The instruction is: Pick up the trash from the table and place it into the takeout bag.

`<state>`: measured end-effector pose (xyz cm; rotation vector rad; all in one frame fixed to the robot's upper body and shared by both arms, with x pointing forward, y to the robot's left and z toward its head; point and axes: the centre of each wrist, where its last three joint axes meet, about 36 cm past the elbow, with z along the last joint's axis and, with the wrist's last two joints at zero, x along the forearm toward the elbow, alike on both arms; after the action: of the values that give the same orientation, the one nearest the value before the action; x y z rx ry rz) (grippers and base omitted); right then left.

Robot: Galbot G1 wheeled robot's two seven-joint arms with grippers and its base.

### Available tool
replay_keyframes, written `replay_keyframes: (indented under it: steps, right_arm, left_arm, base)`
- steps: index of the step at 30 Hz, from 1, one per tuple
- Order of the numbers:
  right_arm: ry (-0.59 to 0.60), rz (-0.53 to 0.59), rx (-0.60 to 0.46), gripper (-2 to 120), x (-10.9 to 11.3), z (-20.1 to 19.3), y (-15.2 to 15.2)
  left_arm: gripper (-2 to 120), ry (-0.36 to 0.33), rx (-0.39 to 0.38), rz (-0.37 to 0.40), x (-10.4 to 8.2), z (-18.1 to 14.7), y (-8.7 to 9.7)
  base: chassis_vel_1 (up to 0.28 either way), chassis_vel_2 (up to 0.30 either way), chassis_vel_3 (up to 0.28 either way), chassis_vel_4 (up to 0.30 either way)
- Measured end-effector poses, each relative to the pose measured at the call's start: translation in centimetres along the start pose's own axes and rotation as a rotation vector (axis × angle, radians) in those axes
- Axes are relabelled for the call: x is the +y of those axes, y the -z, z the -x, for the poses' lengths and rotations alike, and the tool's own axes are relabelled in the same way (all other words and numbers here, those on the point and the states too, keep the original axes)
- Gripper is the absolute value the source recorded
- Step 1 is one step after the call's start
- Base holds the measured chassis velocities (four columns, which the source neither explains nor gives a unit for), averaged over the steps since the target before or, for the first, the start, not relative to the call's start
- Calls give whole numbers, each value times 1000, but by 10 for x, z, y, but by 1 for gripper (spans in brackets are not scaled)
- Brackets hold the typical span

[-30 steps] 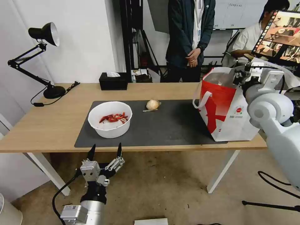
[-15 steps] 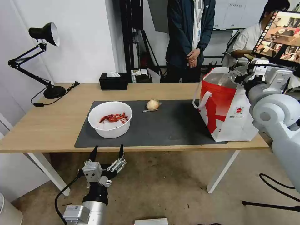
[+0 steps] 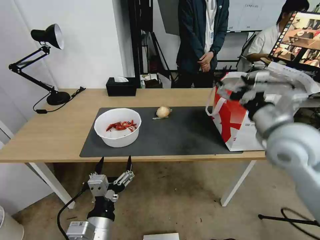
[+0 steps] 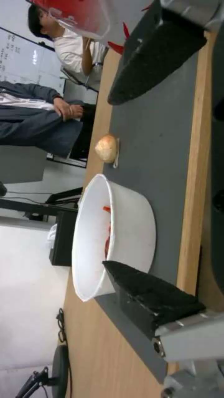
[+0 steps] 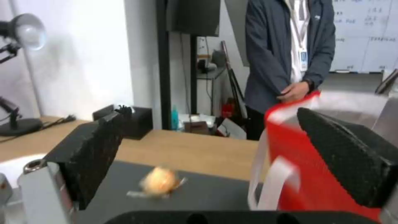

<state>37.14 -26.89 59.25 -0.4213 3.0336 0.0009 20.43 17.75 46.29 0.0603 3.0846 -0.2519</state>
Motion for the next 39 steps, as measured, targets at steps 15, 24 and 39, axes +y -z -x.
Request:
replay_keyframes:
  steps: [15,24,39]
  right_arm:
    - [-67,14,27,100,13,-115,-97]
    - [-106,15,23,100,10,-143,-114]
    - [-122,24,17,100,10,-141,-116]
  left_arm:
    - [100,-7,6,1,-3,-1,-2]
    - [100,-14,10,-8,-7,-2,-5]
    - [100,-14,10,-7,-8,-2,-5]
  base:
    - [0,0,0,0]
    - [0,0,0,0]
    - [0,0,0,0]
